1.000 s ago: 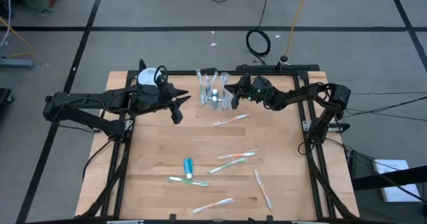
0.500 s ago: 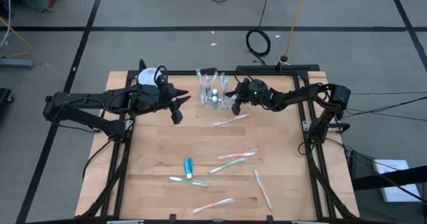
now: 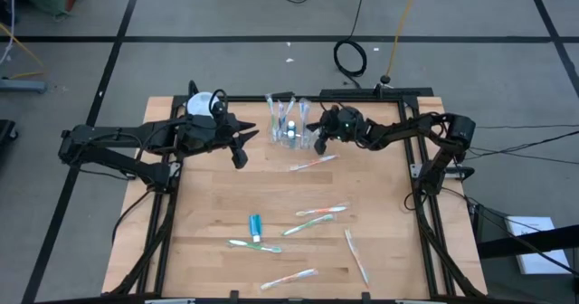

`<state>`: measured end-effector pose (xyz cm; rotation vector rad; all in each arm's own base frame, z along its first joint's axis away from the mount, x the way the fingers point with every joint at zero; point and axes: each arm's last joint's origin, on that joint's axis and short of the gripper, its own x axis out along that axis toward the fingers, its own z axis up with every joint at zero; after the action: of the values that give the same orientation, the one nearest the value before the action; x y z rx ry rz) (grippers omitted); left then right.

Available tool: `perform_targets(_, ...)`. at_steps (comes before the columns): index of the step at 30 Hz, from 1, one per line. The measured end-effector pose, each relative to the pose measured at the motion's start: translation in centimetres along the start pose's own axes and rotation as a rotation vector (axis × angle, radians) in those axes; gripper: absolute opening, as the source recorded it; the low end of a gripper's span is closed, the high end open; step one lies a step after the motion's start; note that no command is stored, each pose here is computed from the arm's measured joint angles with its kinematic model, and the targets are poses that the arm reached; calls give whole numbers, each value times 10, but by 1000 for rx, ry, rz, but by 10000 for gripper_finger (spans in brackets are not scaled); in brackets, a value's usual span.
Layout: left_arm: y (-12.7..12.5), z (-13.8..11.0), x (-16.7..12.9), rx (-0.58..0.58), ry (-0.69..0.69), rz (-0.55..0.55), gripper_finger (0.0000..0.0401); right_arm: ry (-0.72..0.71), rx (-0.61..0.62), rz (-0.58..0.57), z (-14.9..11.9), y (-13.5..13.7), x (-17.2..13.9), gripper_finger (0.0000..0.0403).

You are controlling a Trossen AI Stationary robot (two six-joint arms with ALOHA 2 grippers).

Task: Pick & Place toothbrushing station
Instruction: Put the purple toothbrush into the transparent organizer, then put the green toothbrush into the transparent organizer

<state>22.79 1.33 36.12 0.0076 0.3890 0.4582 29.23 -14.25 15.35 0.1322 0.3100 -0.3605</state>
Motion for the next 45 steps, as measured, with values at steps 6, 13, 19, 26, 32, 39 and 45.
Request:
perform_targets(6, 0, 0, 0, 3, 2, 0, 93, 68, 5, 4, -7, 2, 0, 37)
perform_targets(13, 0, 0, 0, 3, 4, -1, 93, 55, 6, -13, 1, -2, -6, 97)
perform_targets(19, 0, -1, 0, 6, 10, 0, 93, 79, -47, -11, 23, 2, -31, 121)
perform_targets(26, 0, -3, 0, 15, 32, 2, 93, 225, 35, -17, 35, 7, -71, 119)
perform_targets(32, 1, -10, 0, 44, 96, 7, 93, 375, 105, -23, 28, 13, -92, 115)
perform_targets(39, -6, -18, 5, 79, 183, -116, 93, 396, 105, -4, 27, 19, -93, 114)
perform_targets(45, -33, -33, 22, 201, 284, -213, 93, 433, 74, 49, 23, 34, -94, 114)
